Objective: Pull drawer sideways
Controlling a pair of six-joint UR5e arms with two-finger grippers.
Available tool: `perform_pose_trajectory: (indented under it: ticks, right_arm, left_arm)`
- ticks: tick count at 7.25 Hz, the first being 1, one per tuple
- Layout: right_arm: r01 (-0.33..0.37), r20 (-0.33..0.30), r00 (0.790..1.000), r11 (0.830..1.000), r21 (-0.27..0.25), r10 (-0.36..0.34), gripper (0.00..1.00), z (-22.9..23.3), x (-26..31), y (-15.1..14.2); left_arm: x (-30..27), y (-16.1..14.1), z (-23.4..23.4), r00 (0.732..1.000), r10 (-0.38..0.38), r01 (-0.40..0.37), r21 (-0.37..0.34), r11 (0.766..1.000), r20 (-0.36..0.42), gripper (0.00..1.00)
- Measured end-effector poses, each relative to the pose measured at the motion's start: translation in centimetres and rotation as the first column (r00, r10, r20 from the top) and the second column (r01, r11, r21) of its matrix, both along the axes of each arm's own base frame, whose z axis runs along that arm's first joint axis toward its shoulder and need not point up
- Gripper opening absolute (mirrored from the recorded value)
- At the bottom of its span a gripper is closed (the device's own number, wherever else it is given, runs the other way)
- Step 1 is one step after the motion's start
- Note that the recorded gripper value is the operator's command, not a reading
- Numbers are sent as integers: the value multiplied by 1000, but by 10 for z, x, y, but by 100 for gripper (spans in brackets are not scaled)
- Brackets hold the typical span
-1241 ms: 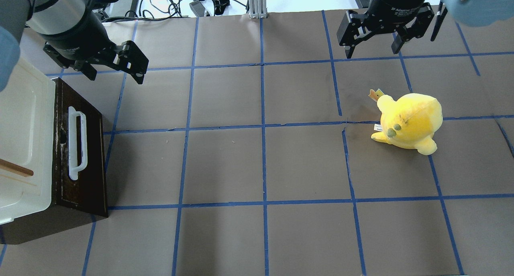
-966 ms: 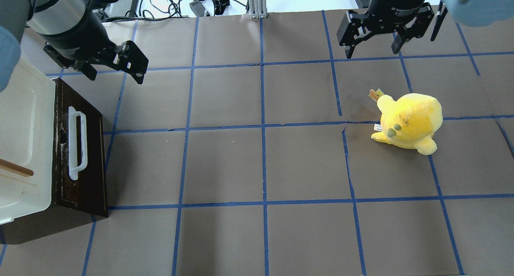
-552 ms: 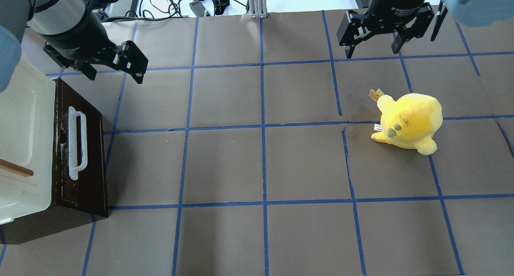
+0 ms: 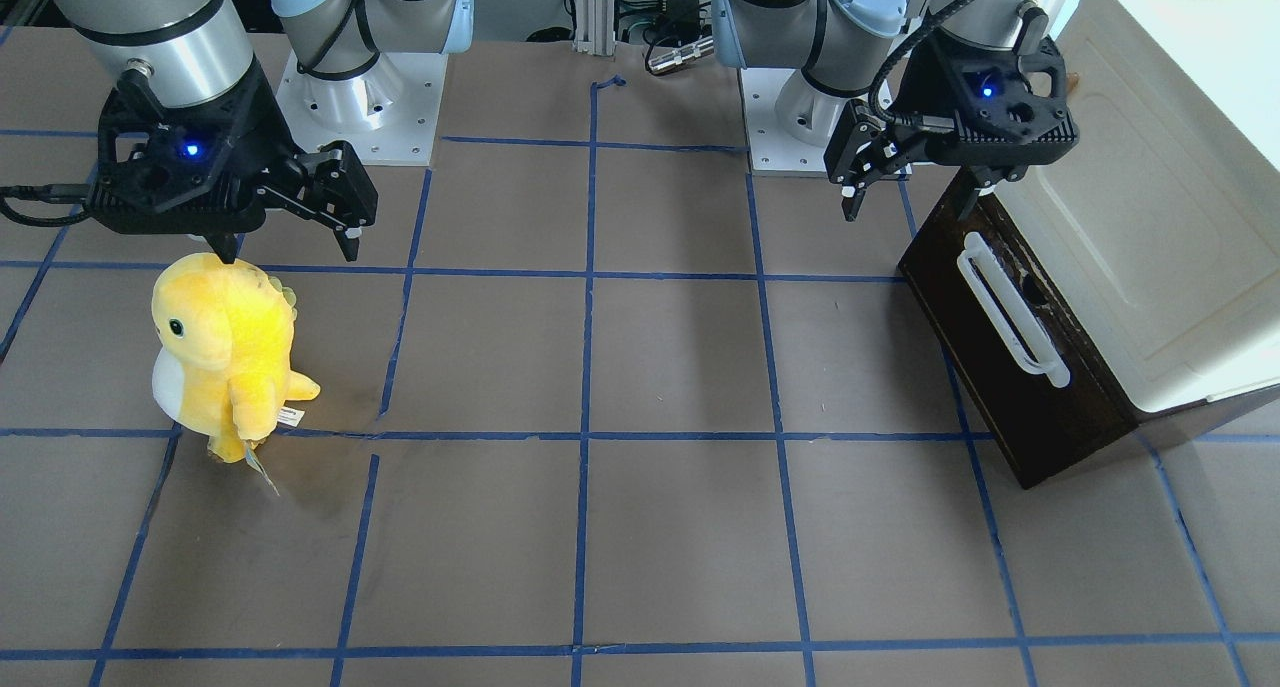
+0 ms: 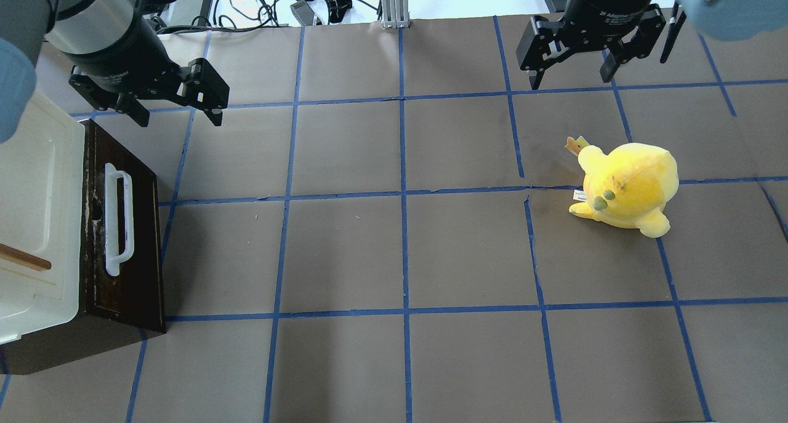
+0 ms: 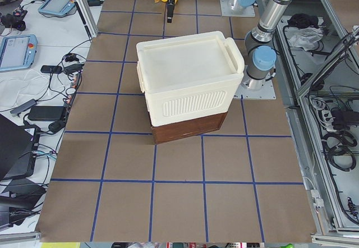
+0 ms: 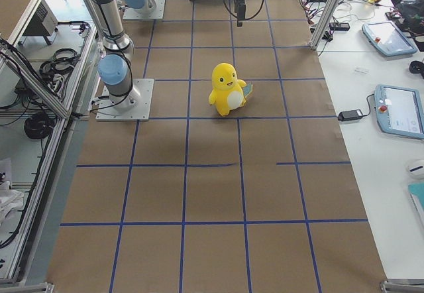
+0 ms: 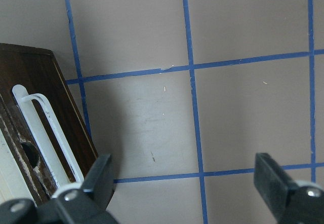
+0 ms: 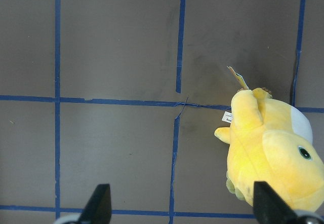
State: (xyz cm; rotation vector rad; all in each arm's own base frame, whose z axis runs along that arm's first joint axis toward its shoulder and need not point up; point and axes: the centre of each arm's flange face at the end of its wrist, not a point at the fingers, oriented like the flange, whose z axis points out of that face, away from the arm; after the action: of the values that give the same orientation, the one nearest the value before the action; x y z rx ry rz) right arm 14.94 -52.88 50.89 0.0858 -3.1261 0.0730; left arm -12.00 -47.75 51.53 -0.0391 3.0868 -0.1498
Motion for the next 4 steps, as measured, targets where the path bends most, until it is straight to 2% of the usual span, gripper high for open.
perform_pose_trajectory:
  ticks: [2,3,4]
  right_arm:
    - [0,0,1000,1000,0,0,100,0,0,0]
    - [0,0,1000,1000,0,0,100,0,0,0]
    - [0,0,1000,1000,0,0,100,0,0,0]
  left_arm:
    - [-5,2,-9,998,58,-58,24,998,6,98]
    - [-9,2,-24,992,117,-119,42,992,48,98]
    - [-15,2,-43,977,167,-175,52,983,133,99]
